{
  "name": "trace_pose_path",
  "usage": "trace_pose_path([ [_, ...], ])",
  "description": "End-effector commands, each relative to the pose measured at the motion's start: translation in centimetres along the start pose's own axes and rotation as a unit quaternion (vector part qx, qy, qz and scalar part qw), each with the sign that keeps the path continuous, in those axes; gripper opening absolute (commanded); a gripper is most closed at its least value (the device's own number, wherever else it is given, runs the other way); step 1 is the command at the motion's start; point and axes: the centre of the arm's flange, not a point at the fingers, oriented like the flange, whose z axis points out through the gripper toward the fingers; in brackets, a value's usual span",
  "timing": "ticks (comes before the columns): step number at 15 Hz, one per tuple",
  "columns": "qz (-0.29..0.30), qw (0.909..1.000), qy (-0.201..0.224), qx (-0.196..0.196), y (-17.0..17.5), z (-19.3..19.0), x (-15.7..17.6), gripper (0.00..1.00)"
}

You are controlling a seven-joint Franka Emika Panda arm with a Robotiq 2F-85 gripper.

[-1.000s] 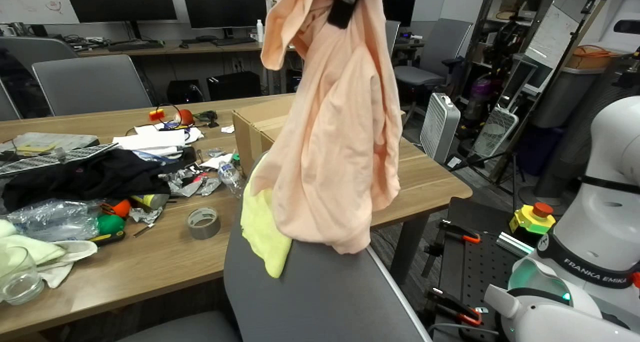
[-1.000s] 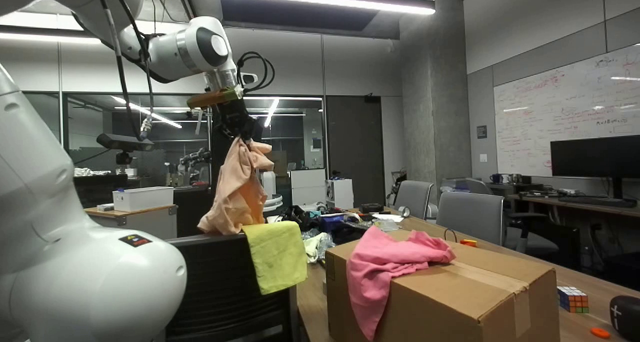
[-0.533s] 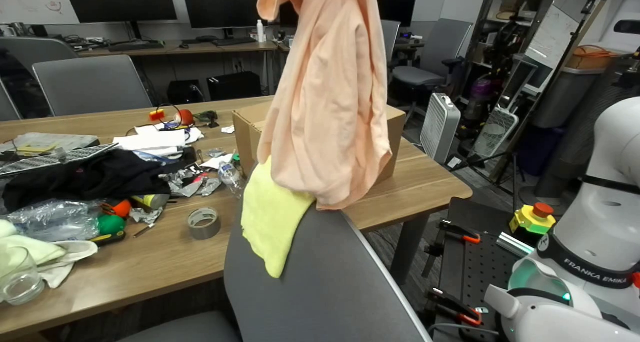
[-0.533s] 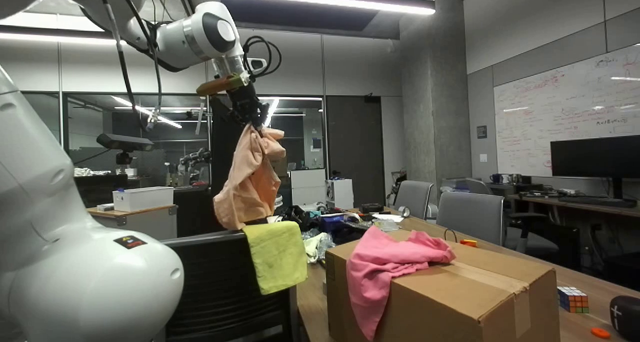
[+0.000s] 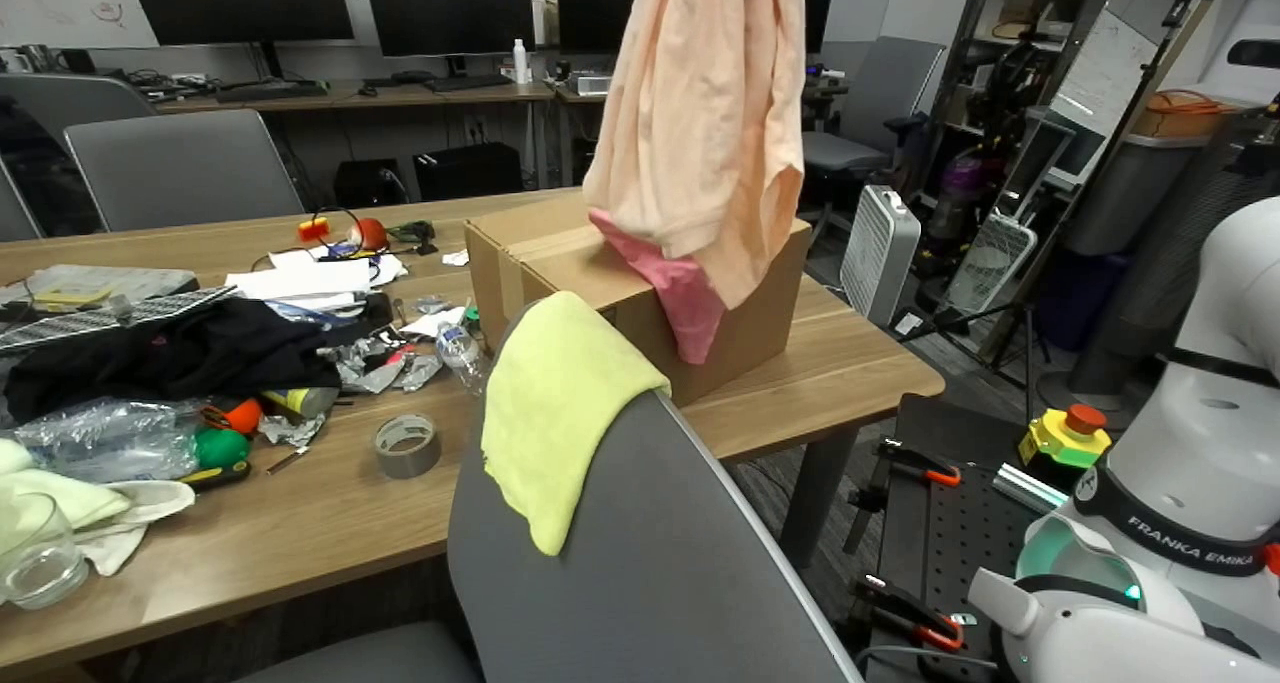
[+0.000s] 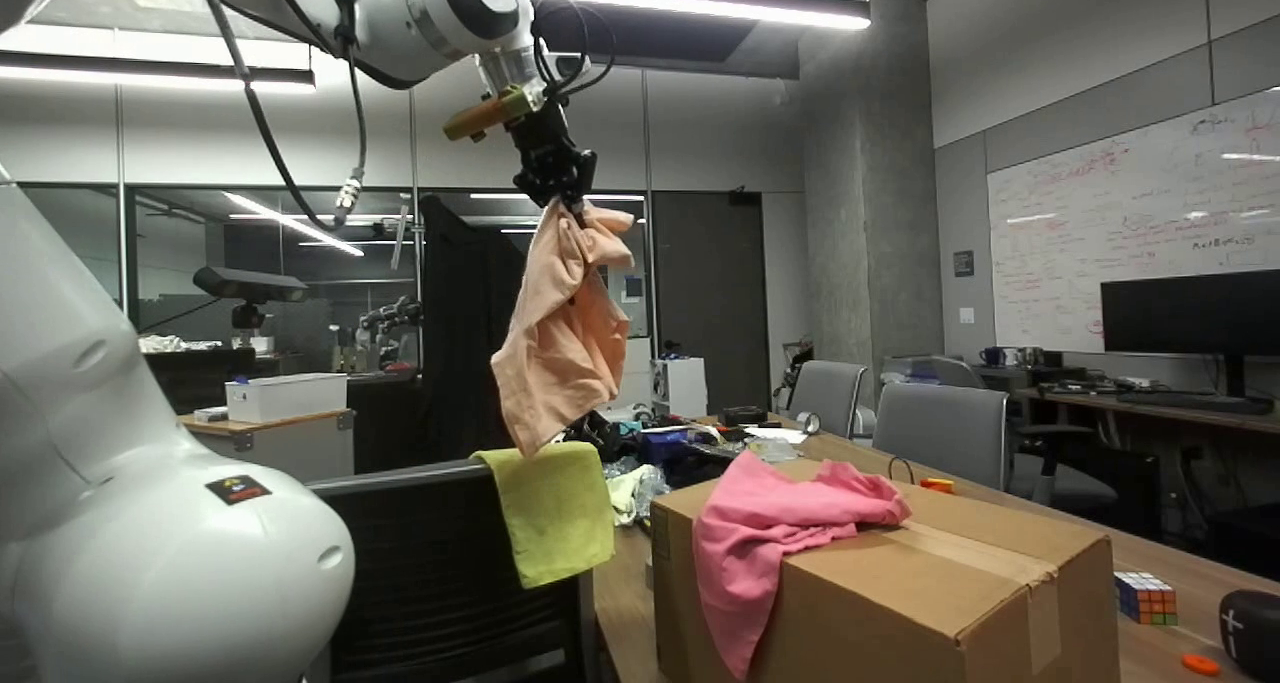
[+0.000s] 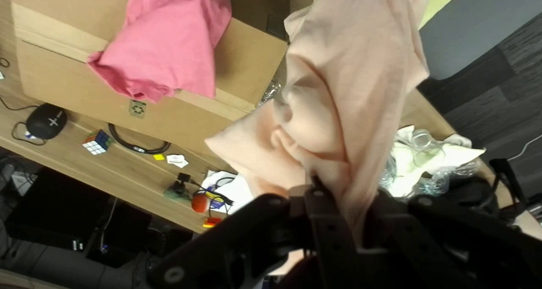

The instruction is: Move the pink and peach shirt and the green towel to the top of the box

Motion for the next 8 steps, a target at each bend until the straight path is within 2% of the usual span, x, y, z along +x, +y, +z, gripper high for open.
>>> trace_pose_path([
  [1,0.049,0.9978,-0.021,-0.040,3.7,0.7,1.9,0.03],
  [7,0.114,0.9819,-0.091,-0.121,9.6,7.5,3.1,0.03],
  [8,0.122,0.9786,-0.104,-0.130,10.7,8.5,2.1,0.03],
])
